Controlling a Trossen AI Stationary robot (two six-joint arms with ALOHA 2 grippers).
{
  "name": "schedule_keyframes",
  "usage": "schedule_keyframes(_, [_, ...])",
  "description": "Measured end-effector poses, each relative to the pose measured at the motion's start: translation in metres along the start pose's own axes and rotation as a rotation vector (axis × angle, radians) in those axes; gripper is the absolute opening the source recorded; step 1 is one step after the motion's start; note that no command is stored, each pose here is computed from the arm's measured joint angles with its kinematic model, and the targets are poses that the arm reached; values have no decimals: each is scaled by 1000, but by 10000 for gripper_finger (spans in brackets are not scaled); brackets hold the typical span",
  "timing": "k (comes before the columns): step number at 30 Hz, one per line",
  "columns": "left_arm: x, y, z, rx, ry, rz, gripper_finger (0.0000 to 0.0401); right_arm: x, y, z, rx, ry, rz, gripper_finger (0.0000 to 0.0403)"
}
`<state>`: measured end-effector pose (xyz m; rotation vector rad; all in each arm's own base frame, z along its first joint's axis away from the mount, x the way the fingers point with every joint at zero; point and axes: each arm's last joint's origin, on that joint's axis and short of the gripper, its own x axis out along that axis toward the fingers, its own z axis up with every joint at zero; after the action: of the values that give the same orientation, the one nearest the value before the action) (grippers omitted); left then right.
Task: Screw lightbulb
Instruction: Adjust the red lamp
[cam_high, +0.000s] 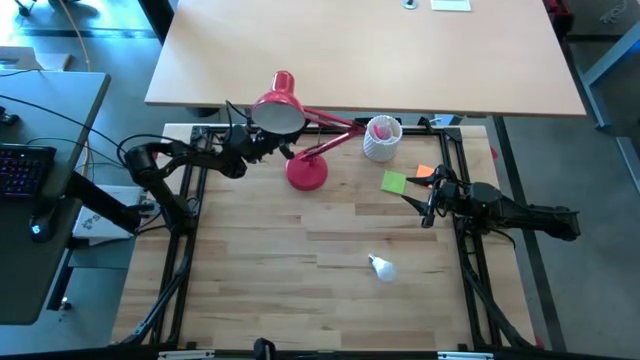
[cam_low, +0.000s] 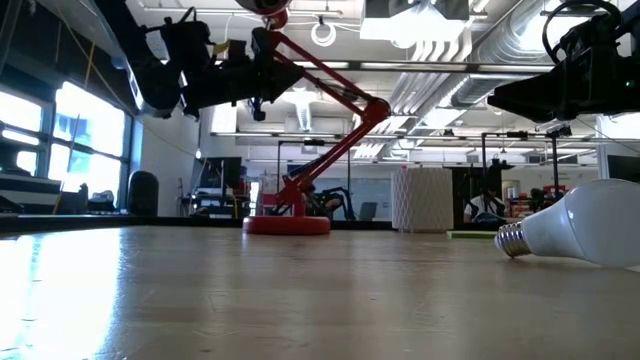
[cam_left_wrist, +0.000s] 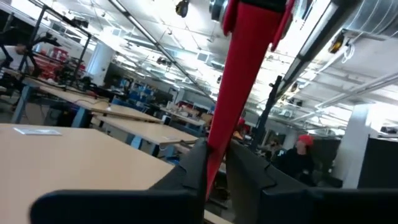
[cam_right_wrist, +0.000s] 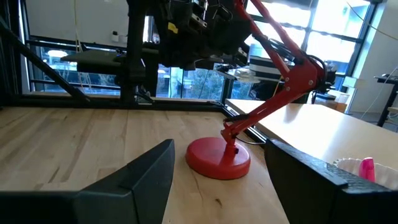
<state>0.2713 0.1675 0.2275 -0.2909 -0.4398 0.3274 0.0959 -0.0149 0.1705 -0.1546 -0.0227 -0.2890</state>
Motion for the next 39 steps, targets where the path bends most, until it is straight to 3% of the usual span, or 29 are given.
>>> schedule_keyframes(5, [-1, 7, -1, 46, 27, 22, 105, 0, 0, 0, 0, 0, 0, 247])
schedule_keyframes(10, [-4, 17, 4, 57, 52, -29, 161, 0, 0, 0, 0, 0, 0, 247])
schedule_keyframes(15, [-5, 23, 8, 67, 43, -31, 196, 0, 0, 0, 0, 0, 0, 247])
schedule_keyframes(20, [-5, 27, 13, 121, 24, -38, 201, 0, 0, 0, 0, 0, 0, 247])
schedule_keyframes(27, [5, 27, 19, 171, 83, -177, 202, 0, 0, 0, 0, 0, 0, 247])
schedule_keyframes(34, [12, 30, 20, 282, 99, -141, 202, 0, 0, 0, 0, 0, 0, 247])
schedule_keyframes(39, [16, 30, 25, 293, 64, -100, 202, 0, 0, 0, 0, 0, 0, 247])
